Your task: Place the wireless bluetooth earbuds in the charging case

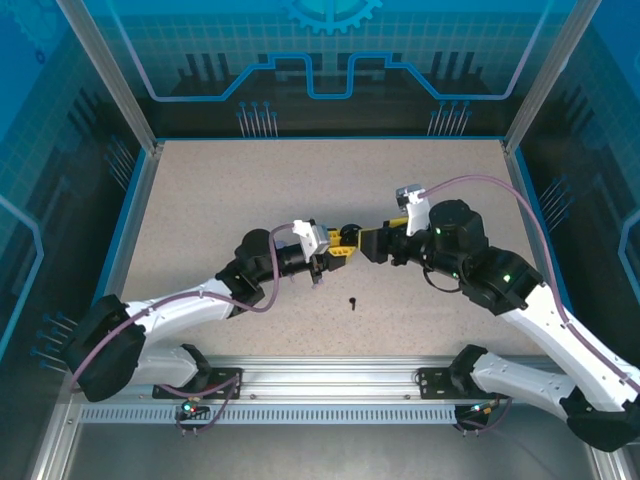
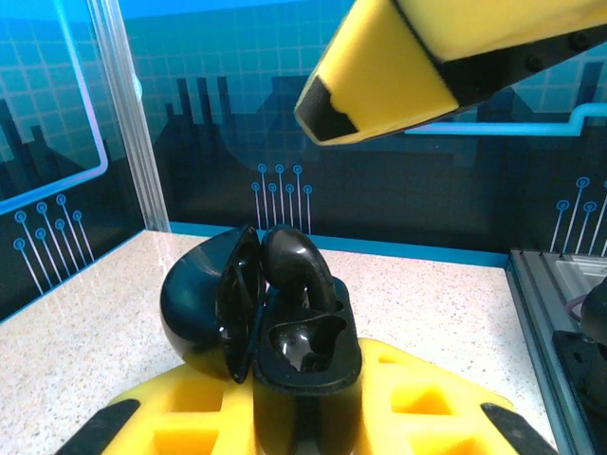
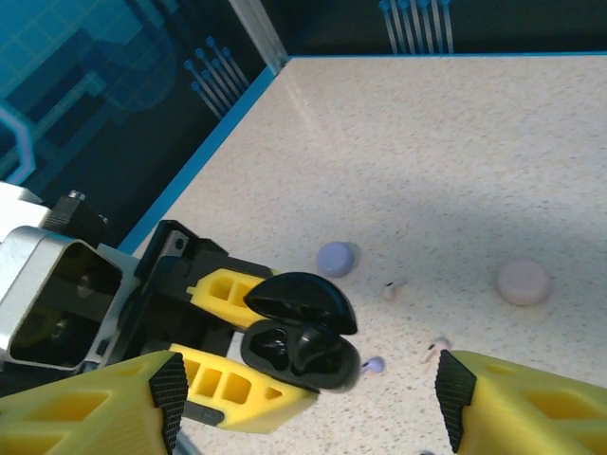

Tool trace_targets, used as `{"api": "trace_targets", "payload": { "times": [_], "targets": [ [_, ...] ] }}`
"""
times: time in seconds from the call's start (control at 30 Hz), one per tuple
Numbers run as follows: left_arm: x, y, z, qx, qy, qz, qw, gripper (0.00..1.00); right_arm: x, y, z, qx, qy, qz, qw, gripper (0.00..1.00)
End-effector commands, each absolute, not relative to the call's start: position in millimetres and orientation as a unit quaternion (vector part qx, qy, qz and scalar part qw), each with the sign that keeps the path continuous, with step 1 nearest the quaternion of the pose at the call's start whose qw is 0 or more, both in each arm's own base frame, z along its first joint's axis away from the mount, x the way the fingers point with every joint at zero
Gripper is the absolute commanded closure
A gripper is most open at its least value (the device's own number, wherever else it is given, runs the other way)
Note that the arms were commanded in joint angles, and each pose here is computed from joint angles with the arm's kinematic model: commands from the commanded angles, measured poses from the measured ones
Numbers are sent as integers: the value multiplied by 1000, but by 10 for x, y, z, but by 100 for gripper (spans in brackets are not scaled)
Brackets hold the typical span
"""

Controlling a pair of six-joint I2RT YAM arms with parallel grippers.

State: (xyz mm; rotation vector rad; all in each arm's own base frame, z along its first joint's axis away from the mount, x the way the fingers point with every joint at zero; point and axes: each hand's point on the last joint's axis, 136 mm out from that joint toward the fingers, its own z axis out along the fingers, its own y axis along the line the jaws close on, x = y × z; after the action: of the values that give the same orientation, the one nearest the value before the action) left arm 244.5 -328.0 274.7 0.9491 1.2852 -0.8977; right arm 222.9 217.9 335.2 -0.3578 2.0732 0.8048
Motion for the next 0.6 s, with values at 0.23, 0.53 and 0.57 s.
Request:
{"api": "trace_targets", "payload": {
  "times": [0.23,0.53,0.57],
  "targets": [
    [2303,-3282,2937,433,514,-394,627,100,2218,2496,3501,-191,816,373,398,27],
    [2335,-3278,2933,425,521,-393,627,100,2222,2507,3389,-192,826,366,383,28],
    [2342,-3272,2932,424,522,-391,628,100,2225,2478,3392,-189,827,362,387,28]
  ]
}}
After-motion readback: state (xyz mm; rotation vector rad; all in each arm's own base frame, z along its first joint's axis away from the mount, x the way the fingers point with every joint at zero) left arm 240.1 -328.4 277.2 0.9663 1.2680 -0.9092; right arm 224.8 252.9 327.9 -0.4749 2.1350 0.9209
